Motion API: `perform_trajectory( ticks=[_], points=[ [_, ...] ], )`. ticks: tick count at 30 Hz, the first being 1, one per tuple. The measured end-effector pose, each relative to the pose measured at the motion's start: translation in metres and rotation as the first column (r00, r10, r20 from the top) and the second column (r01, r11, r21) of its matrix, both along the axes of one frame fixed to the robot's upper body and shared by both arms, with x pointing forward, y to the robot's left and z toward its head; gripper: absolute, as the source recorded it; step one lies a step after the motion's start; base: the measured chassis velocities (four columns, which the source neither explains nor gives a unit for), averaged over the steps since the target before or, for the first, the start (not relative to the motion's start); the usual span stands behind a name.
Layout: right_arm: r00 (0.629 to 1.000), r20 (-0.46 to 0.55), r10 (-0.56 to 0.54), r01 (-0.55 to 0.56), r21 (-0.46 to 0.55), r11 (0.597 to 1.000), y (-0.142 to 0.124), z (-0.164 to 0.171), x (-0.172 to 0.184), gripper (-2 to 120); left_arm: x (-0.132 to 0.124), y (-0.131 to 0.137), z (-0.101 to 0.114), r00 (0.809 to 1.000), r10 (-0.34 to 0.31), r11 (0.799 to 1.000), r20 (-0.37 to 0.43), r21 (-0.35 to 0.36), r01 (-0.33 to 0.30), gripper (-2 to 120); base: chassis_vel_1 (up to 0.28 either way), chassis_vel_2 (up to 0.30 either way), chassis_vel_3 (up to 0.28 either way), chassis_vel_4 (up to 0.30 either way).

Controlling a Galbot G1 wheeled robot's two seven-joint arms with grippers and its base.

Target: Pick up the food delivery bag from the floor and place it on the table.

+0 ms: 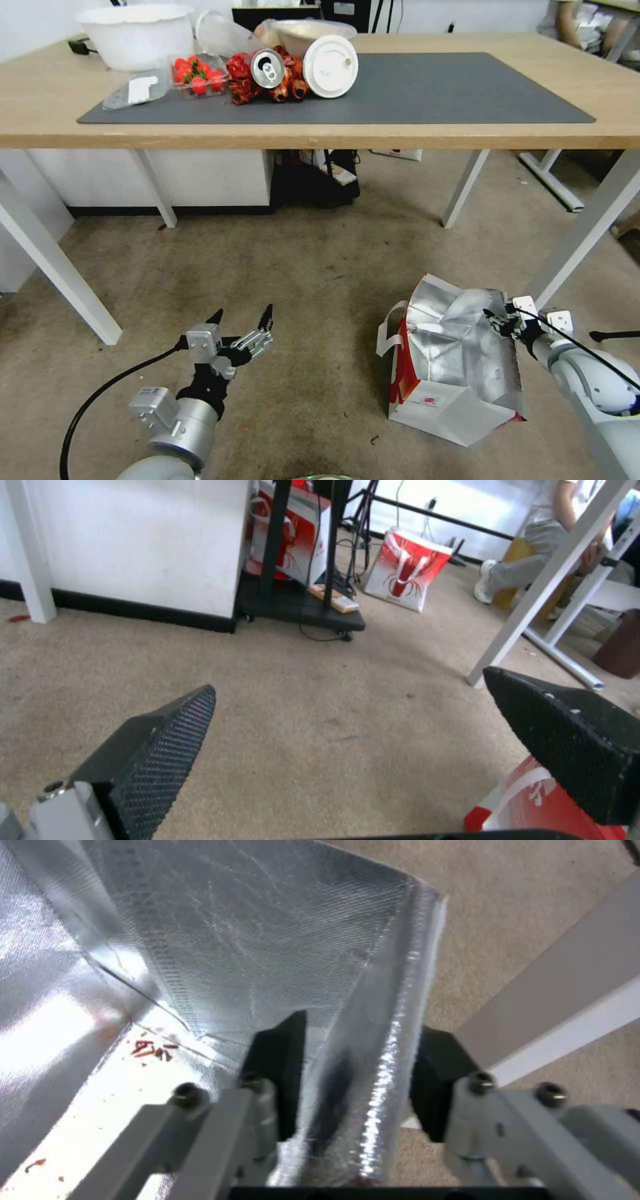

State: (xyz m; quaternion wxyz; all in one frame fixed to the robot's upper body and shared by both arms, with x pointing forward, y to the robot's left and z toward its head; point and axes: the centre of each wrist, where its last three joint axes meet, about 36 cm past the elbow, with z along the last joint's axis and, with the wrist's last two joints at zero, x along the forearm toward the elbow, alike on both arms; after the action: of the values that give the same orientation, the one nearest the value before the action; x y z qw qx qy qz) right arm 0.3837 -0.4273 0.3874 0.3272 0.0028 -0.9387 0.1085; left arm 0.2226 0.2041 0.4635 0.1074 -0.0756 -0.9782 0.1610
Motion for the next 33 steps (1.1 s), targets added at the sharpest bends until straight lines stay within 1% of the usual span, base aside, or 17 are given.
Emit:
perform_trajectory(
  ticks=[1,4,5,9,15,17,18,21,23,24,25,26,28,29,31,32,33],
  points=[
    [1.000,0.000,0.000,0.000,0.000,1.000,0.000,0.000,0.000,33,0.000,0.000,0.000,1.000,0.000,1.000,0.000,0.000,0.000,100,0.000,0.000,0.000,0.000],
    [1.000,-0.009,-0.001,0.001,0.001,1.000,-0.001,-0.001,-0.002,20,0.000,0.001,0.000,1.000,-0.003,1.000,0.000,0.005,0.003,100,0.000,0.000,0.000,0.000],
    [1.000,-0.009,-0.001,0.001,0.001,1.000,-0.001,-0.001,-0.002,20,0.000,0.001,0.000,1.000,-0.003,1.000,0.000,0.005,0.003,100,0.000,0.000,0.000,0.000],
    [1.000,-0.016,0.004,-0.004,-0.002,1.000,-0.001,-0.003,-0.006,0,0.001,0.003,0.000,1.000,-0.005,1.000,0.002,0.014,0.005,100,0.000,0.000,0.000,0.000],
    [0.998,0.014,0.053,-0.053,0.004,0.999,0.001,-0.002,-0.010,0,0.001,0.005,0.000,1.000,-0.005,1.000,0.004,0.017,0.005,100,0.000,0.000,0.000,0.000],
    [0.986,0.076,0.148,-0.146,-0.022,0.989,0.000,0.005,-0.013,0,0.001,0.006,0.000,1.000,-0.002,1.000,0.005,0.011,0.002,100,0.000,0.000,0.000,0.000],
    [0.986,0.076,0.148,-0.146,-0.022,0.989,0.000,0.005,-0.013,0,0.001,0.006,0.000,1.000,-0.002,1.000,0.005,0.011,0.002,100,0.000,0.000,0.000,0.000],
    [0.962,0.140,0.235,-0.232,-0.037,0.972,-0.001,0.016,-0.016,0,0.001,0.008,0.000,1.000,-0.001,1.000,0.007,0.013,0.001,100,0.000,0.000,0.000,0.000],
    [0.934,0.185,0.306,-0.298,-0.066,0.952,-0.001,0.029,-0.017,0,0.002,0.009,0.000,1.000,0.003,1.000,0.009,0.015,-0.003,100,0.000,0.000,0.000,0.000],
    [0.905,0.217,0.367,-0.358,-0.081,0.930,-0.002,0.038,-0.017,0,0.002,0.009,0.001,1.000,0.011,1.000,0.012,0.012,-0.011,100,0.000,0.000,0.000,0.000],
    [0.905,0.217,0.367,-0.358,-0.081,0.930,-0.002,0.038,-0.017,0,0.002,0.009,0.001,1.000,0.011,1.000,0.012,0.012,-0.011,100,0.000,0.000,0.000,0.000],
    [0.877,0.241,0.416,-0.407,-0.088,0.909,-0.003,0.045,-0.018,0,0.002,0.009,0.001,1.000,0.016,1.000,0.015,0.009,-0.016,100,0.000,0.000,0.000,0.000],
    [0.793,0.291,0.535,-0.534,-0.091,0.841,-0.009,0.057,-0.017,0,0.002,0.009,0.001,1.000,0.023,1.000,0.019,0.005,-0.023,100,0.000,0.000,0.000,0.000],
    [0.793,0.291,0.535,-0.534,-0.091,0.841,-0.009,0.057,-0.017,0,0.002,0.009,0.001,1.000,0.023,1.000,0.019,0.005,-0.023,100,0.000,0.000,0.000,0.000],
    [0.698,0.341,0.630,-0.639,-0.101,0.763,-0.011,0.069,-0.014,0,0.002,0.009,0.001,0.999,0.030,1.000,0.023,0.001,-0.030,100,0.000,0.000,0.000,0.000],
    [0.698,0.341,0.630,-0.639,-0.101,0.763,-0.011,0.069,-0.014,0,0.002,0.009,0.001,0.999,0.030,1.000,0.023,0.001,-0.030,100,0.000,0.000,0.000,0.000],
    [0.682,0.352,0.641,-0.653,-0.101,0.751,-0.011,0.070,-0.014,0,0.002,0.009,0.001,0.999,0.033,0.999,0.024,-0.001,-0.033,100,0.000,0.000,0.000,0.000]
  ],
)
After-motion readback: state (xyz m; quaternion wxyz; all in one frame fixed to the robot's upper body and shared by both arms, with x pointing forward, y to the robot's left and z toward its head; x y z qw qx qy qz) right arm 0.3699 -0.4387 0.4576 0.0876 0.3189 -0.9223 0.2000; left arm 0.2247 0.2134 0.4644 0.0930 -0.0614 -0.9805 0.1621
